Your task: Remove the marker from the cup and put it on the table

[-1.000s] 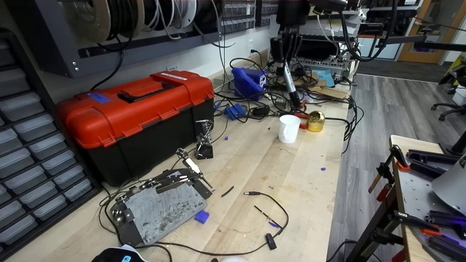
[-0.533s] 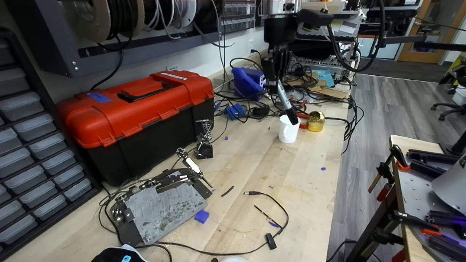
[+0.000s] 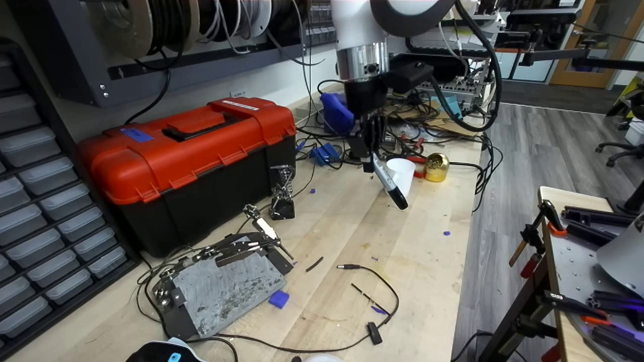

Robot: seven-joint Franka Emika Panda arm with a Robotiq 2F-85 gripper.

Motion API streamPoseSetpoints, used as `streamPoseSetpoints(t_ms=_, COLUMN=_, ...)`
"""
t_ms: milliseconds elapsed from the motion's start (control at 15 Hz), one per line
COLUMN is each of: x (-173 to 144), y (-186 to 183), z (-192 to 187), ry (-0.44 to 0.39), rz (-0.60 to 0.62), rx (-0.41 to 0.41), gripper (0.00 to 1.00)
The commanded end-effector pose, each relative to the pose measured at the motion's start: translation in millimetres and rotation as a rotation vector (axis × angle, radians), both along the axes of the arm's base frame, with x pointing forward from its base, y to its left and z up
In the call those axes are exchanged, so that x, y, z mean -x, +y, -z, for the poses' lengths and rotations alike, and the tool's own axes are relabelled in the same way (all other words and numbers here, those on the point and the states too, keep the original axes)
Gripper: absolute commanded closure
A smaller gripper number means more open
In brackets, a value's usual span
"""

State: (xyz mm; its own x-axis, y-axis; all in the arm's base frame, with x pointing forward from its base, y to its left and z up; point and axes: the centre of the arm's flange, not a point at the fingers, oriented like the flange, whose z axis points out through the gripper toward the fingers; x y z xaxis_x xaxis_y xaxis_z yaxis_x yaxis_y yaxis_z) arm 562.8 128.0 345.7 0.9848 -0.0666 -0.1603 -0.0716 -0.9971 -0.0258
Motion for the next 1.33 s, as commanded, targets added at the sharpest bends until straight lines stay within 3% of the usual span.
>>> streamPoseSetpoints(t_ms=0, x=-17.1, y=20.8, z=25.8, ry=0.029, rz=0.012, rx=0.009, gripper=0.96)
streamPoseSetpoints(t_ms=200, x=-23.2, y=28.4, z=49.2, ry=0.06, rz=0.009, rx=0.003, gripper=0.96)
streamPoseSetpoints(t_ms=267, x=-22.5, y=28.2, z=54.4, ry=0.062, rz=0.004, rx=0.002, gripper=0.59)
streamPoseSetpoints(t_ms=400, x=-17.7, y=23.9, z=63.0, ry=0.044, rz=0.013, rx=0.007, gripper=0.52)
streamPoseSetpoints(t_ms=867, x=11.9, y=-9.3, z=61.9, ry=-0.115, rz=0.151, rx=-0.036, gripper=0.02)
streamPoseSetpoints(t_ms=933, x=-19.5, y=1.7, z=74.7, ry=-0.068, rz=0.084, rx=-0.021, gripper=0.21)
streamPoseSetpoints(t_ms=1067, x=-12.5, y=-4.0, z=74.3, ry=-0.086, rz=0.111, rx=-0.029, gripper=0.06)
streamPoseSetpoints(t_ms=1267, x=-7.5, y=-5.4, z=69.5, ry=-0.091, rz=0.119, rx=-0.03, gripper=0.02)
